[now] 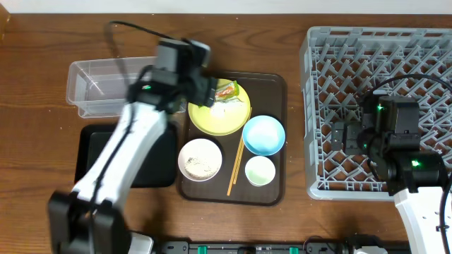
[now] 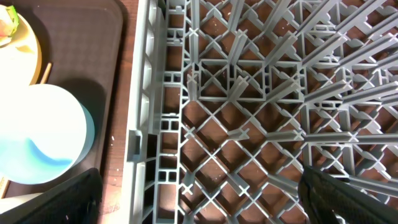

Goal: Sort waste into correct bins and load items into the dishwasher rack
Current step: 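Grasp the yellow snack wrapper and tissue with the left gripper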

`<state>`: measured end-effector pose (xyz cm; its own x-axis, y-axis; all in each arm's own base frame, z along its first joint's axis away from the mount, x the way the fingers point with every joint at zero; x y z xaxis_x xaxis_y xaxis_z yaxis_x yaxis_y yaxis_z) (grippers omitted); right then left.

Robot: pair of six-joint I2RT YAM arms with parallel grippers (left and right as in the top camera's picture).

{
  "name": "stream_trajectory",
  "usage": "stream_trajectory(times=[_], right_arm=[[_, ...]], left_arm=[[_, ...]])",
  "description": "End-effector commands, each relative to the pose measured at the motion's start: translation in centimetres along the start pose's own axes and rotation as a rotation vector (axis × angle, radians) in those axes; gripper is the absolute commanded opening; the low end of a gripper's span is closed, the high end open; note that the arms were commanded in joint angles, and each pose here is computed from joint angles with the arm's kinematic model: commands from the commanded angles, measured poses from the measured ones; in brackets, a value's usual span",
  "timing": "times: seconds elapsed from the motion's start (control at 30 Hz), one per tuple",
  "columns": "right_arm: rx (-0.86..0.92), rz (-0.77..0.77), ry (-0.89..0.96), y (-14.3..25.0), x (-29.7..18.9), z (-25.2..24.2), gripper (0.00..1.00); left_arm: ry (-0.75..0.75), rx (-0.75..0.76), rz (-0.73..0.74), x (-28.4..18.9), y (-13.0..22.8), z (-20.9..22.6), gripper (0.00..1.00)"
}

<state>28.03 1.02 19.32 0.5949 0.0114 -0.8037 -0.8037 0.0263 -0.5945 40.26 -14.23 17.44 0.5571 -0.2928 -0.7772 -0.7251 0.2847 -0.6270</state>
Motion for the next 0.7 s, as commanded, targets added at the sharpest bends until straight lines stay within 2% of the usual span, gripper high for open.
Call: stream_trajectory(times=[0.0,0.2,0.43,0.67], right_arm=[[0.018,-0.027,-0.004,-0.9,-0.6,0.0,0.99],[0.018,-0.027,-0.004,-0.9,-0.7,0.0,0.99],[0.019,-0.027,-0.004,-0.9,-0.7,0.0,0.99],[0.019,-0.027,-0.004,-0.8,-0.6,0.0,0.99]], left_arm=[[0.025,0.061,0.071,2.8,1.3,-1.7,0.89],[0.049,0.072,0.211,7.7,4.9,-2.6,0.89],[0.053,0.064,0.285,11.3,7.5,-2.4,0.85],[0.055,0.061,0.322,12.6,8.7,-2.3,0.66]])
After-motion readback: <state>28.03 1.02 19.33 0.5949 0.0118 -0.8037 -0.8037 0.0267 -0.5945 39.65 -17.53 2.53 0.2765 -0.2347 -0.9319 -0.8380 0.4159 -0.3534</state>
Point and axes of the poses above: each gripper's point midway between its finger pads, its own x axis out along the fingers, its own z axis along the line the jaws close on, y = z × x, the point moved 1 cm from there along -x, back along the fingers, and after that the axes turned 1 degree about x, right-handed, at the moved point
